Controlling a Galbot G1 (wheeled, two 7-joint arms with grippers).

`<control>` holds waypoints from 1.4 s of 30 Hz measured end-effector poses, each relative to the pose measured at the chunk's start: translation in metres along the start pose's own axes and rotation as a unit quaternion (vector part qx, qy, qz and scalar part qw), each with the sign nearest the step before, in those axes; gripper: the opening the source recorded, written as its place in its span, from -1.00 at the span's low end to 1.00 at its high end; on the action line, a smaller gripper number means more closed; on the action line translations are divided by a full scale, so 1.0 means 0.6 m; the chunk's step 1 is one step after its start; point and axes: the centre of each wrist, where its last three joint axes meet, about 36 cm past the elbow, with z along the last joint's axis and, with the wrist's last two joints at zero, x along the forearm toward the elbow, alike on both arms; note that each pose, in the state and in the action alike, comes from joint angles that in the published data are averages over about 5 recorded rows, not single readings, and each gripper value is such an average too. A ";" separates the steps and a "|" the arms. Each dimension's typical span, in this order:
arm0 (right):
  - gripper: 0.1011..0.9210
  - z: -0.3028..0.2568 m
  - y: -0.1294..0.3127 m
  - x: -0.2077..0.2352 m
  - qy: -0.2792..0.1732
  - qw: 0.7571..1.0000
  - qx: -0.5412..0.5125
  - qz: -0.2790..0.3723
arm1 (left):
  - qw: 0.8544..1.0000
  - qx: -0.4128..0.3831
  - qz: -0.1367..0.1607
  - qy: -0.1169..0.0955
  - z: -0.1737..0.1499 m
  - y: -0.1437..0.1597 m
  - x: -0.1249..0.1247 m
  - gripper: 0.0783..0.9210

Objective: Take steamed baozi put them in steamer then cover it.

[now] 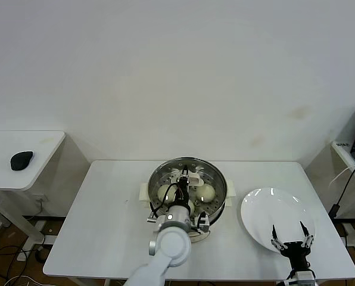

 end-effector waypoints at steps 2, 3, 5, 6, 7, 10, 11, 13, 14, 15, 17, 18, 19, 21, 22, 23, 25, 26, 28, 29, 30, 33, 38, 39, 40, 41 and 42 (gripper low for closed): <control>0.76 0.000 0.001 0.000 0.000 1.000 0.000 -0.001 | 1.000 0.003 0.000 -0.001 -0.002 0.000 0.002 -0.74; 0.76 0.000 0.001 0.000 0.000 1.000 0.000 -0.001 | 1.000 0.004 0.000 -0.002 -0.003 0.000 0.003 -0.69; 0.76 0.000 0.002 0.000 0.000 1.000 0.001 -0.002 | 1.000 0.007 -0.001 -0.003 -0.003 0.001 0.006 -0.54; 0.76 0.000 0.002 0.001 0.000 1.000 0.001 -0.002 | 1.000 0.009 -0.002 -0.003 -0.003 0.002 0.008 -0.48; 0.76 -0.001 0.003 0.001 0.000 1.000 0.001 -0.002 | 1.000 0.010 -0.002 -0.002 -0.002 0.002 0.009 -0.42; 0.76 -0.002 0.004 0.001 -0.001 1.000 0.001 -0.003 | 1.000 0.015 -0.004 -0.002 0.003 0.004 0.015 -0.21; 0.76 -0.002 0.005 0.001 -0.001 1.000 0.002 -0.004 | 1.000 0.016 -0.005 -0.001 0.005 0.005 0.017 -0.13; 0.76 -0.002 0.005 0.002 0.000 1.000 0.002 -0.005 | 1.000 0.020 -0.007 -0.001 0.009 0.007 0.022 -0.01; 0.76 -0.002 0.005 0.003 0.000 1.000 0.003 -0.005 | 1.000 0.022 -0.008 -0.001 0.012 0.008 0.025 0.07; 0.76 -0.001 0.005 0.003 0.000 1.000 0.003 -0.005 | 1.000 0.024 -0.009 -0.001 0.015 0.009 0.029 0.14; 0.76 -0.001 0.005 0.004 0.001 1.000 0.003 -0.005 | 1.000 0.029 -0.011 -0.003 0.022 0.011 0.039 0.28; 0.76 0.000 0.005 0.005 0.001 1.000 0.004 -0.006 | 0.999 0.032 -0.013 -0.004 0.027 0.012 0.044 0.34; 0.76 0.000 0.005 0.005 0.001 1.000 0.004 -0.006 | 0.999 0.035 -0.014 -0.005 0.032 0.013 0.051 0.40; 0.76 0.001 0.004 0.006 0.002 1.000 0.005 -0.007 | 0.999 0.044 -0.017 -0.007 0.044 0.017 0.064 0.55; 0.76 0.001 0.003 0.007 0.002 1.000 0.006 -0.007 | 0.999 0.050 -0.019 -0.008 0.051 0.019 0.072 0.60; 0.76 0.001 0.003 0.008 0.003 1.000 0.007 -0.007 | 0.998 0.057 -0.022 -0.010 0.059 0.022 0.080 0.66; 0.76 0.002 0.003 0.009 0.003 1.000 0.008 -0.008 | 0.997 0.074 -0.026 -0.015 0.077 0.029 0.097 0.73; 0.76 0.002 0.003 0.010 0.003 1.000 0.008 -0.008 | 0.996 0.083 -0.029 -0.018 0.086 0.032 0.107 0.75; 0.76 0.003 0.003 0.012 0.003 1.000 0.010 -0.010 | 0.994 0.105 -0.032 -0.025 0.105 0.039 0.127 0.76; 0.76 0.003 0.004 0.012 0.003 1.000 0.010 -0.011 | 0.992 0.118 -0.034 -0.029 0.115 0.042 0.138 0.76; 0.76 0.003 0.005 0.013 0.003 1.000 0.010 -0.012 | 0.990 0.132 -0.035 -0.034 0.125 0.045 0.150 0.77; 0.76 0.002 0.006 0.015 -0.002 1.000 0.009 -0.015 | 0.980 0.188 -0.037 -0.049 0.156 0.046 0.181 0.77; 0.76 -0.005 0.005 0.020 -0.016 1.000 0.001 -0.024 | 0.947 0.313 -0.038 -0.066 0.219 0.017 0.222 0.77; 0.76 -0.008 0.005 0.021 -0.019 0.999 -0.001 -0.027 | 0.938 0.339 -0.039 -0.065 0.232 0.009 0.230 0.77; 0.76 -0.010 0.005 0.023 -0.022 0.999 -0.004 -0.030 | 0.928 0.365 -0.039 -0.063 0.244 0.000 0.239 0.77; 0.76 -0.012 0.005 0.026 -0.025 0.999 -0.007 -0.034 | 0.917 0.393 -0.039 -0.059 0.255 -0.008 0.249 0.77; 0.76 -0.014 0.005 0.028 -0.028 0.999 -0.011 -0.037 | 0.906 0.419 -0.039 -0.054 0.265 -0.017 0.259 0.77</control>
